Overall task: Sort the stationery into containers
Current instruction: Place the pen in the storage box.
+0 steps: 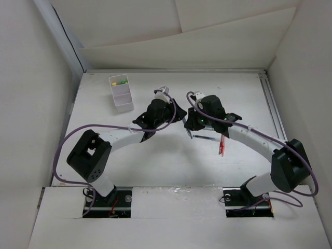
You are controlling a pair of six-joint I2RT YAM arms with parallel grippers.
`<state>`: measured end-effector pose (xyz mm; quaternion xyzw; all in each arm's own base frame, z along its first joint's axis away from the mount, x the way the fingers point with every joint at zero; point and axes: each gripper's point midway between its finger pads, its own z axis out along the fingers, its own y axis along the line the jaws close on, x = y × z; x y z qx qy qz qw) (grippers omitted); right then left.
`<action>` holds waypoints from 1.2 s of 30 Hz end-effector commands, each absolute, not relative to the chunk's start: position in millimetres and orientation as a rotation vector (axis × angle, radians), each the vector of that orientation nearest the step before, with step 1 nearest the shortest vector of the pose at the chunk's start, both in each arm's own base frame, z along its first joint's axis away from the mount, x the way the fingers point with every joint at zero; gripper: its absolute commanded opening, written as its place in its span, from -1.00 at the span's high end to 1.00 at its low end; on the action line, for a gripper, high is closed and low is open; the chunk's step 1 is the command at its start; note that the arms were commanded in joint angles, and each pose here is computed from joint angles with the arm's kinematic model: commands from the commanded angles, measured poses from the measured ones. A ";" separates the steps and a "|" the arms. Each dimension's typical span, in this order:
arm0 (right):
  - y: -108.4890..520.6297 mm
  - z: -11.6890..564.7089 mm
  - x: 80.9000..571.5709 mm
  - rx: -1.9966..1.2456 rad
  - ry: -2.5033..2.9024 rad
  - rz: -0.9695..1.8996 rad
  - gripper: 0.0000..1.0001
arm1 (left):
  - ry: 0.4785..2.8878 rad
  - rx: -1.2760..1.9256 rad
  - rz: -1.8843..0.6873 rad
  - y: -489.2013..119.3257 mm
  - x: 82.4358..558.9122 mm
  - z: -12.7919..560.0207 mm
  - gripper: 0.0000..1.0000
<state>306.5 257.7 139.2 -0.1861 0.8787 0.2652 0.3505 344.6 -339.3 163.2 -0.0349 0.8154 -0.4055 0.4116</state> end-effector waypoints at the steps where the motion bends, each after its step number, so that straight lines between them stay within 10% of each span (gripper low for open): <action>1: 273.2 167.6 307.1 -0.522 2.156 0.784 1.00 | 1.959 -0.071 -1.107 -349.9 352.2 195.1 0.35; 18: 265.5 168.3 308.3 -0.502 2.148 0.777 1.00 | 1.967 -0.118 -1.066 -345.7 359.2 199.0 1.00; 24: 262.5 189.6 312.5 -0.498 2.090 0.777 0.04 | 1.921 -0.203 -0.894 -305.2 379.7 214.5 1.00; 36: 229.8 192.0 326.4 -0.300 2.015 0.703 -0.12 | 1.722 -0.679 -0.483 -137.4 462.1 243.8 1.00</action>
